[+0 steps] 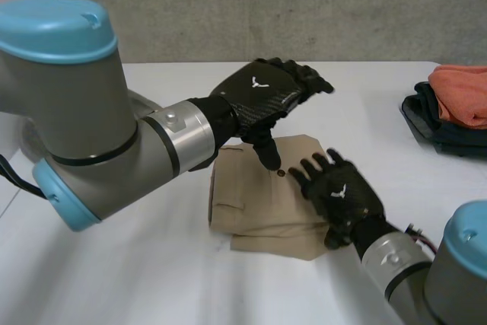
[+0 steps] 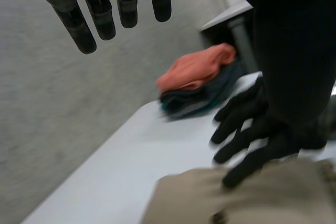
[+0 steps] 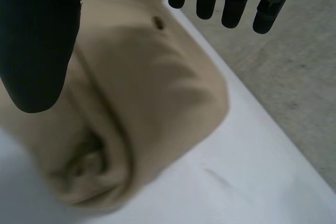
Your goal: Fold the laundry.
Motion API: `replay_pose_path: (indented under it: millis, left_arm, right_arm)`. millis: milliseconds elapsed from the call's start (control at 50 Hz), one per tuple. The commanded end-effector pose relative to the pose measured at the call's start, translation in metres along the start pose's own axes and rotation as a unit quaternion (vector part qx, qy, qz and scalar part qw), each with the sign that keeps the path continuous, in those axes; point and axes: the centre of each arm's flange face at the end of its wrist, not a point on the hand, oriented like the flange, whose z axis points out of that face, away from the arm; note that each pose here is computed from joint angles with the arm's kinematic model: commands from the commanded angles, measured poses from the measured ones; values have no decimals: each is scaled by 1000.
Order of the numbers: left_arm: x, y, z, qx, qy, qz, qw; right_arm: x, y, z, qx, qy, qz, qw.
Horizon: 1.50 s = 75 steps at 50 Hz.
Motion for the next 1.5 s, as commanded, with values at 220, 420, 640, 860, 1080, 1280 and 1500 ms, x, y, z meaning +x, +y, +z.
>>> replay_pose_path:
  millis: [220,420,640,860,1080,1280,1500]
  left_arm:
    - [4,15,5,-21,35,-48,998]
    - [-1,14,8,-8,20,-41,999]
    - [-2,16,7,-11,19,-43,999]
    - [-13,7,3,5,0,-33,999]
    - [-23,-24,-7,55,-28,-21,998]
    - [-16,-24,-8,55,-21,-28,998]
    - [-12,-14,-6,41,-15,-35,998]
  right_arm:
    - [-26,35,30,36,8,-3,999]
    - [-17,24,50,69,49,-9,996]
    - [-15,20,75,90,51,0,995]
    - [46,-42,113,189,117,43,974]
    - [201,-82,122,272,239,59,930]
    - [347,-37,96,325,296,102,892]
    - [397,113,93,281,277,63,917]
